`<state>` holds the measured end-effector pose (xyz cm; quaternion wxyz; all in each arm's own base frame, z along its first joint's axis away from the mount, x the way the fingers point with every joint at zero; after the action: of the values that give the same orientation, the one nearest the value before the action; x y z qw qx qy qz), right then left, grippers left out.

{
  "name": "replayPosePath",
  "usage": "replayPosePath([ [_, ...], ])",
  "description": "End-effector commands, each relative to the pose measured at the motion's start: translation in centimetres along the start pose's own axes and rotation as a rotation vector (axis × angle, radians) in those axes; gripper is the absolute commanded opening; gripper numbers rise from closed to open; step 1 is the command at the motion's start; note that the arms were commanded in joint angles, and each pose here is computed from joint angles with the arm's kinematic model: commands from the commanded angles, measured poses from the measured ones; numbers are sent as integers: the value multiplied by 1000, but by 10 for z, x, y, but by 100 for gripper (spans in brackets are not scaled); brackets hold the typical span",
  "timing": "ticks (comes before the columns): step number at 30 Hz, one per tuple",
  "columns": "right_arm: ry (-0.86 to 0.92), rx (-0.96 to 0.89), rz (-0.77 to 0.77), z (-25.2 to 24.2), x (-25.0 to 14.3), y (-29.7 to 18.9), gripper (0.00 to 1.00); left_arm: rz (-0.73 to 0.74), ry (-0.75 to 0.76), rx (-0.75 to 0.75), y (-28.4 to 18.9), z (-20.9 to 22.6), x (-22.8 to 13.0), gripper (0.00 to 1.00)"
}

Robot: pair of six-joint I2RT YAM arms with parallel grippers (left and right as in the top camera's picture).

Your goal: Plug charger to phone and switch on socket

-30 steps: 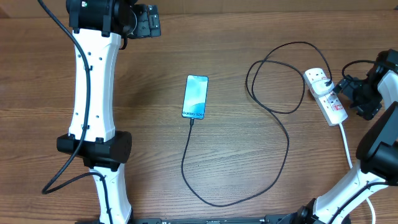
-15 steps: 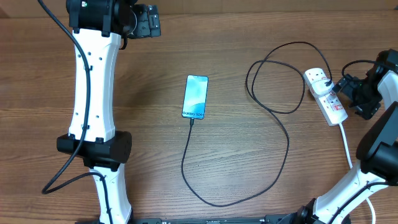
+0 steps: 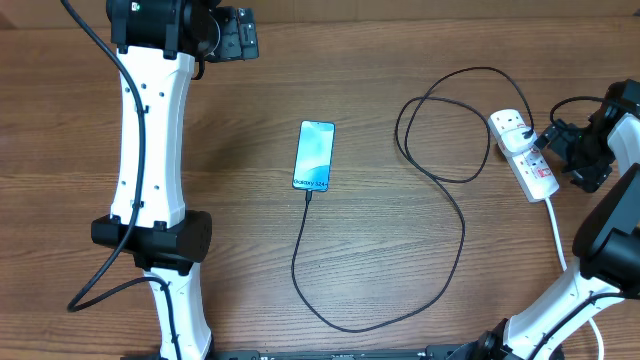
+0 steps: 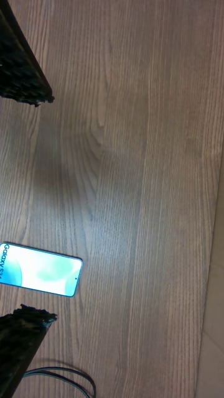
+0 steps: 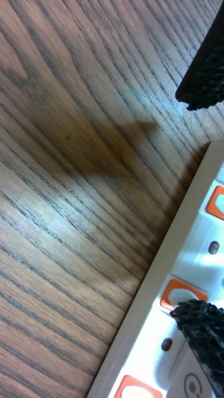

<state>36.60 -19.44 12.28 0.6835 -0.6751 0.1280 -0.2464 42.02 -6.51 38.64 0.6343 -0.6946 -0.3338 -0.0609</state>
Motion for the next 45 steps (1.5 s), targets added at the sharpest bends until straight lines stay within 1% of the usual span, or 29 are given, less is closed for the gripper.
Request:
replayPosePath([
  [1, -12, 12, 24, 5, -5, 3, 100, -2, -13, 21, 5, 2, 1, 100],
  [8, -32, 14, 24, 13, -5, 3, 100, -2, -13, 21, 5, 2, 1, 100],
  [40, -34, 19, 56, 13, -10, 3, 100, -2, -13, 21, 5, 2, 1, 100],
  [45, 15, 15, 60, 8, -7, -13, 100, -2, -13, 21, 5, 2, 1, 100],
])
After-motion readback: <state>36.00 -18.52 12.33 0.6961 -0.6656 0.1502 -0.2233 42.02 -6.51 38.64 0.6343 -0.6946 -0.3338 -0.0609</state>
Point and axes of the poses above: each gripper's point midway between its finger pads, its own y axis out along the fingers, its own z axis along the line the jaws close on, x = y × z, the point moved 10 cm from there along -y, back along the fingers, and after that the axes turned 15 degrees about -y, right-handed, at the moved point
